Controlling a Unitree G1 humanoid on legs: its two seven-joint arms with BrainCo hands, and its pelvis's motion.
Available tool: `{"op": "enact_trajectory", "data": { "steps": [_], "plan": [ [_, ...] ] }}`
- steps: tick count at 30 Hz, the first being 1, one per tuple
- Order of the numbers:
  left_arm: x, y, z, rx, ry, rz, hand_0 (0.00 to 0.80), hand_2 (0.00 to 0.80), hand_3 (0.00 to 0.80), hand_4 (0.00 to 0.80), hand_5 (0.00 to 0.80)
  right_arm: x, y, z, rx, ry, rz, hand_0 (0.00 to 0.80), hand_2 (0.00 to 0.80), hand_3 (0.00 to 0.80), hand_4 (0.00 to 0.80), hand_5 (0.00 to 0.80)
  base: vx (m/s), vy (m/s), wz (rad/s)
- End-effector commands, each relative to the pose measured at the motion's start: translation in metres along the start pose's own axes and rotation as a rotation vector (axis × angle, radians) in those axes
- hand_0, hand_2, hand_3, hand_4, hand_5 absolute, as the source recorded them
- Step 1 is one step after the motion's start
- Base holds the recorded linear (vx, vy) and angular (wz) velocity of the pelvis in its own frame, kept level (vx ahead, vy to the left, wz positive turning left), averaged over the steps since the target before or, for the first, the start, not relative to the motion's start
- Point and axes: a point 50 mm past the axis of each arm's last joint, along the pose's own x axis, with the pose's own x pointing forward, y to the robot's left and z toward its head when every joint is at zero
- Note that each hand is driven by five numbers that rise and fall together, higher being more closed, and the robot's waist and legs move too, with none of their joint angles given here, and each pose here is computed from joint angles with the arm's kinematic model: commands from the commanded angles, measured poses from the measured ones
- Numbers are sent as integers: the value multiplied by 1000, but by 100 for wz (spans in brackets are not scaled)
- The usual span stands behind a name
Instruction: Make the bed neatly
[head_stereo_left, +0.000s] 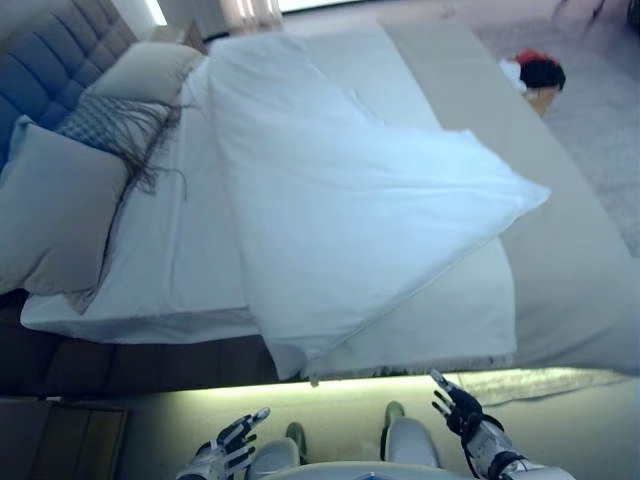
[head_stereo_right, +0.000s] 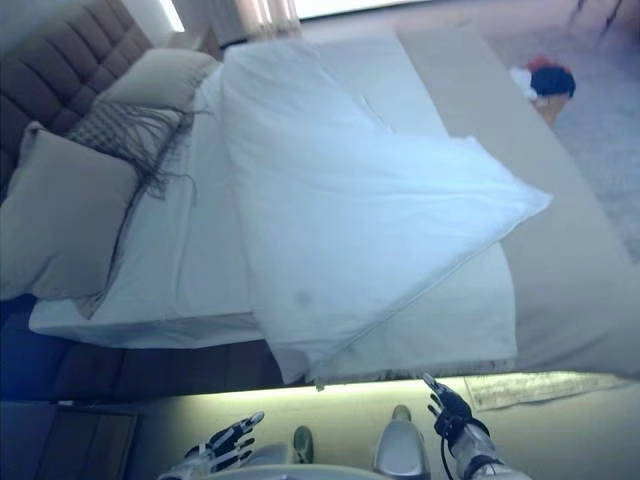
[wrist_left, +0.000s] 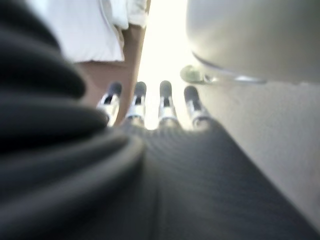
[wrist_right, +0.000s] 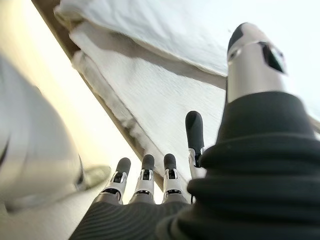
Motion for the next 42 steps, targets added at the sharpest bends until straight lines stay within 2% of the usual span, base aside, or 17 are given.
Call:
{"op": "enact_trajectory", "data": {
  "steps": [1,6,14,25,42],
  "plan": [
    [2,6,31,-39,-94,27,0,0,0,0,0,16,46,49,7,-143,131,0,0,0,0,0,-169,-134,-30],
    [4,-3,59,-28,-173,-32,0,0,0,0,0,21,89,108,12,-264,211,0,0,0,0,0,-102,-6,-4],
    [4,-31,95,-61,-320,-147,0,0,0,0,0,11,99,182,58,-363,186,0,0,0,0,0,-48,56,8],
    [3,-20,80,-116,-300,-126,0,0,0,0,0,-26,109,277,52,-521,256,0,0,0,0,0,23,34,5],
    [-7,0,75,-183,-402,-138,0,0,0,0,0,-85,125,358,-2,-713,294,0,0,0,0,0,46,21,6]
  ]
}}
